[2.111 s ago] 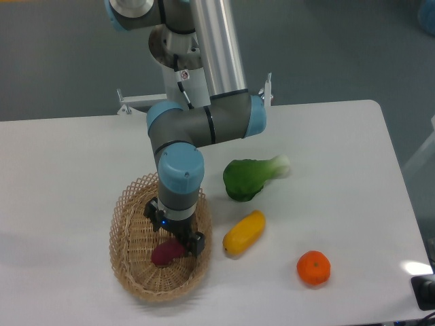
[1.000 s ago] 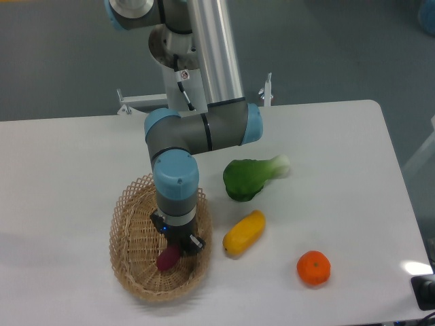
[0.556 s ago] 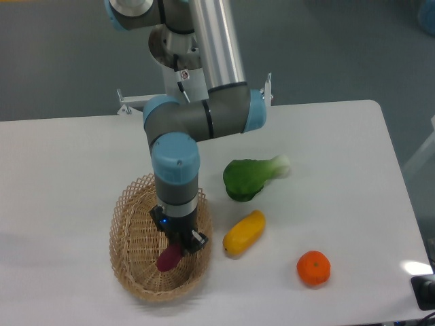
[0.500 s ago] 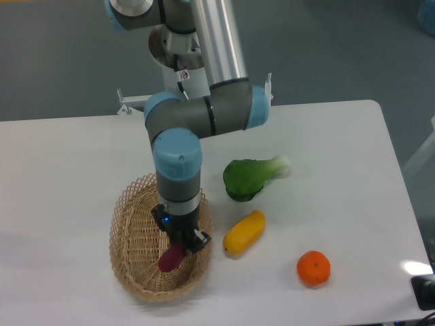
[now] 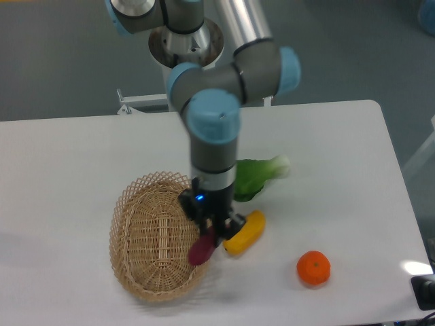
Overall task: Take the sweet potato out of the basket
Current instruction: 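Lift the sweet potato out of the basket and carry it away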
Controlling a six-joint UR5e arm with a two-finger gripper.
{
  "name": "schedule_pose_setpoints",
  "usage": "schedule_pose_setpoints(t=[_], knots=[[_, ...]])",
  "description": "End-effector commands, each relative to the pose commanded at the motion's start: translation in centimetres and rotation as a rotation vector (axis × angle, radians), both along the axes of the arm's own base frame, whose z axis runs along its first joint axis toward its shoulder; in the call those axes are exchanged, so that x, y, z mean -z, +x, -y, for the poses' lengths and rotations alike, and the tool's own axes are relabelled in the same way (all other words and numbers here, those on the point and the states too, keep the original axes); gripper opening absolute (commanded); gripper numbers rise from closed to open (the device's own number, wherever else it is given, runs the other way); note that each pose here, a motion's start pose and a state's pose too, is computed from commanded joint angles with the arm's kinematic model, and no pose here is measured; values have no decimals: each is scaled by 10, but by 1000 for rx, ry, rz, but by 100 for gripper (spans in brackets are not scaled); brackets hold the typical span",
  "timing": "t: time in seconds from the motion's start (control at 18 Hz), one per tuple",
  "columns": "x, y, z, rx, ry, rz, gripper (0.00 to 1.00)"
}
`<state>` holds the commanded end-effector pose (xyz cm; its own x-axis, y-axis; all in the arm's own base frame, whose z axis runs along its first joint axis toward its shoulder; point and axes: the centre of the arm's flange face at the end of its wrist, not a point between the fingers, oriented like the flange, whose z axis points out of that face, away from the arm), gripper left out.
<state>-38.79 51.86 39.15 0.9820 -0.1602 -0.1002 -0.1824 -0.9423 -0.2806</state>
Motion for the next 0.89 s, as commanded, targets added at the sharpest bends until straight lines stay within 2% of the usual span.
schedule_pose_setpoints(t=[0.17,0.61,0.89], knots=[[-19,-31,36,10,-14,13,25],[-14,-96,113,73,-59,7,25],[-14,-119,138,55,-62,-17,25]])
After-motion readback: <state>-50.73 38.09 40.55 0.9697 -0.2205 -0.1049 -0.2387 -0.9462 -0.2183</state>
